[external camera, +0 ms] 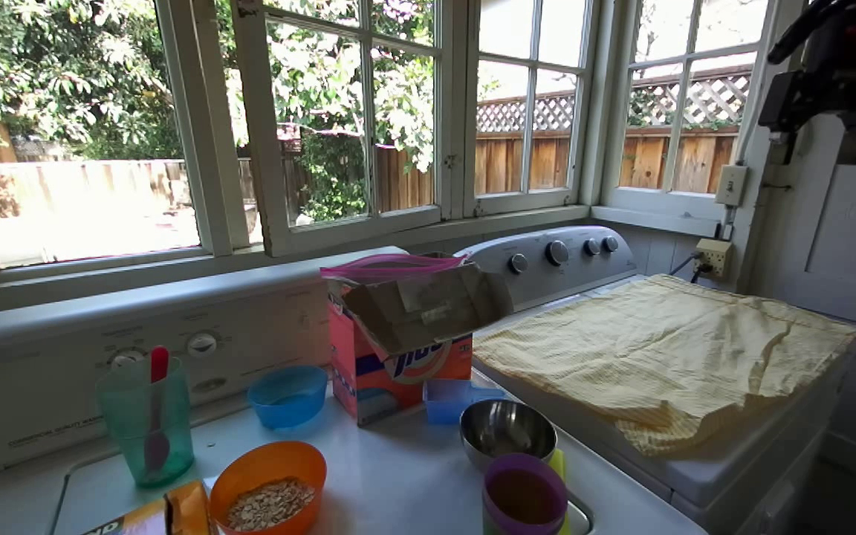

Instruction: Fold the towel once

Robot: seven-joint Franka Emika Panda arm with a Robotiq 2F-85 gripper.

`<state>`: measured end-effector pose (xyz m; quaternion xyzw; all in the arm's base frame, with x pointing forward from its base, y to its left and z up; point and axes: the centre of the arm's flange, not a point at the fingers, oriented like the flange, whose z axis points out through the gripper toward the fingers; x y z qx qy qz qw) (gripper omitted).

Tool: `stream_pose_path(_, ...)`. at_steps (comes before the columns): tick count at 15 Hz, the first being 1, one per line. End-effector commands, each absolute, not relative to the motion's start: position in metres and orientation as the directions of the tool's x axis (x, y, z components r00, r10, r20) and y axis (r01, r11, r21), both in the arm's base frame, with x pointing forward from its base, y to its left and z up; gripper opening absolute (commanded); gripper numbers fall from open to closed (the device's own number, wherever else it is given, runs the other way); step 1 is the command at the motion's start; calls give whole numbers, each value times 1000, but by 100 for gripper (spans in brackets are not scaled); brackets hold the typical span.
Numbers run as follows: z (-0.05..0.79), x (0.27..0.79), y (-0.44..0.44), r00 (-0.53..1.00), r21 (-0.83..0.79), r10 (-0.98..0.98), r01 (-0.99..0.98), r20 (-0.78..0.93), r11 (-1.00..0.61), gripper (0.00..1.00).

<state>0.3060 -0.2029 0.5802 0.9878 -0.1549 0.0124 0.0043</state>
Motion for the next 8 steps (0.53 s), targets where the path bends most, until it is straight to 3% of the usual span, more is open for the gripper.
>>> stream_pose_path(1,562,319,-177,967,56,-254,-255,36,-965,100)
stream_pose_path(8,490,381,-52,988,278,15,-28,151,-960,100)
